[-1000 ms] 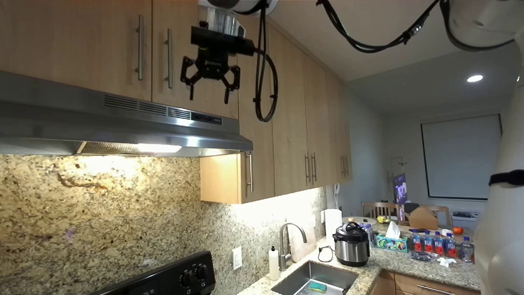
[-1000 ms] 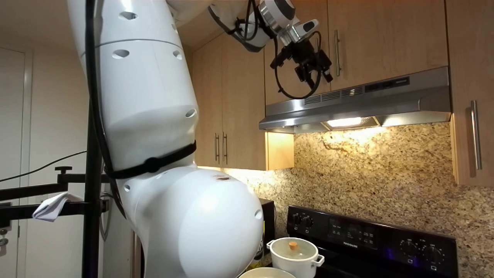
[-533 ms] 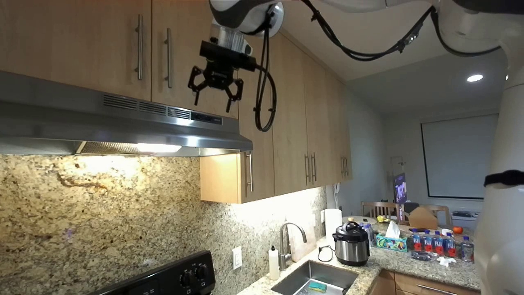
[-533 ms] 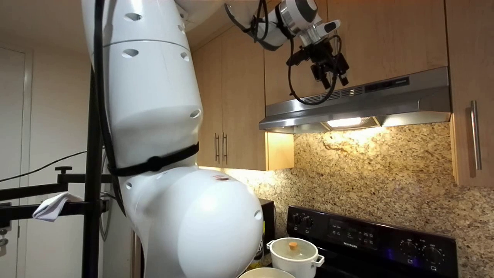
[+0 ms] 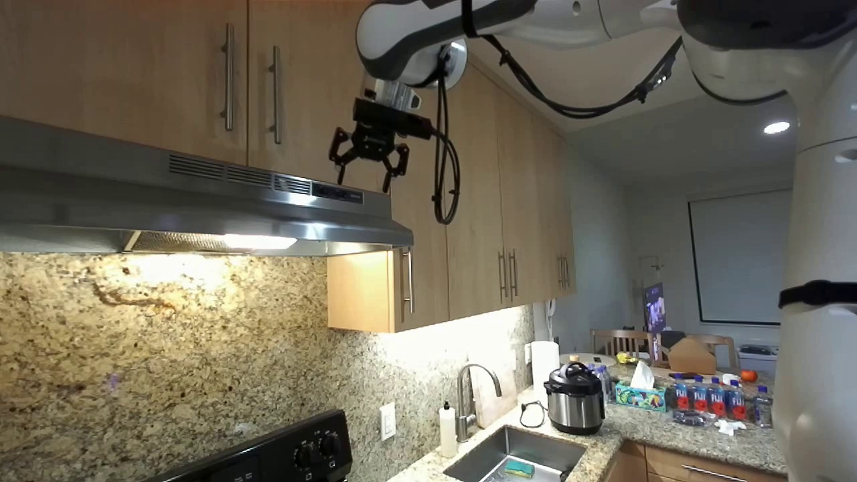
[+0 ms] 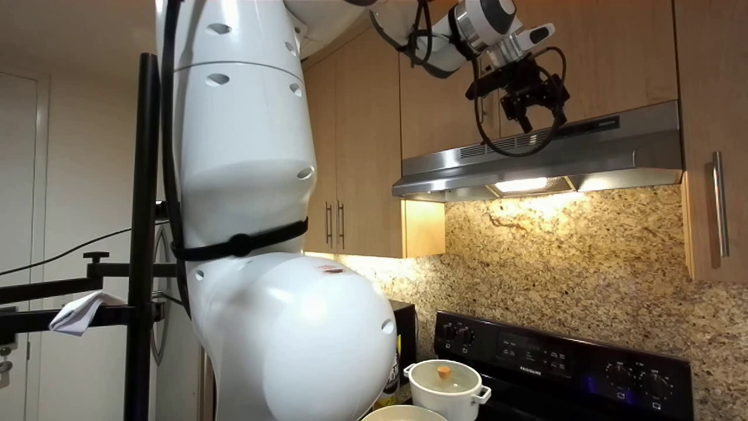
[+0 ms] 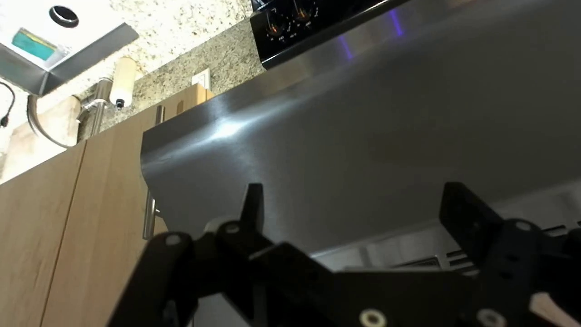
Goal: Turn off the stove light
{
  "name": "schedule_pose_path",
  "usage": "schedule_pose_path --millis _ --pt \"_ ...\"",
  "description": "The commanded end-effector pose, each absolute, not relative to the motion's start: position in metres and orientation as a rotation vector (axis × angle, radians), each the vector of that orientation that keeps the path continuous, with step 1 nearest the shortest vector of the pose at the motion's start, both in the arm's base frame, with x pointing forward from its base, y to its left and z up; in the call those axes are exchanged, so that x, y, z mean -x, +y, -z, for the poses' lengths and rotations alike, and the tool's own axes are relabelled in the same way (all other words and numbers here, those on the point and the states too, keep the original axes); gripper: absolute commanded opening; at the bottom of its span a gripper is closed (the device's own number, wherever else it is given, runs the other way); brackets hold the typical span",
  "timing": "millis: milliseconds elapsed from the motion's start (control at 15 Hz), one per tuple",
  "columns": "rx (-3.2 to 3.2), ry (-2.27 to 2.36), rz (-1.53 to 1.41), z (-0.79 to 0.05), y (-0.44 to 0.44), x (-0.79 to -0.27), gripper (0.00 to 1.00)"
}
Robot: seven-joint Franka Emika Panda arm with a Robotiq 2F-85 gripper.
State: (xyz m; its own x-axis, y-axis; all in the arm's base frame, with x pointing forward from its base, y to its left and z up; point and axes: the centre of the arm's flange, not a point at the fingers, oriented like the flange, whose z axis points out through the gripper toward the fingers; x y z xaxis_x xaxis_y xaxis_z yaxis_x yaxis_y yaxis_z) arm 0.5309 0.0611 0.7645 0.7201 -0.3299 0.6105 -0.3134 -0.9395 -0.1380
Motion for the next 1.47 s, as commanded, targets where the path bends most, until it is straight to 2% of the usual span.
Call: schedule_pose_path --millis 0,1400 --pt "2.891 0.453 1.031 -0.77 0.04 -0.546 1.0" --pt "2.891 0.507 1.031 -0.763 0.034 -0.554 1.0"
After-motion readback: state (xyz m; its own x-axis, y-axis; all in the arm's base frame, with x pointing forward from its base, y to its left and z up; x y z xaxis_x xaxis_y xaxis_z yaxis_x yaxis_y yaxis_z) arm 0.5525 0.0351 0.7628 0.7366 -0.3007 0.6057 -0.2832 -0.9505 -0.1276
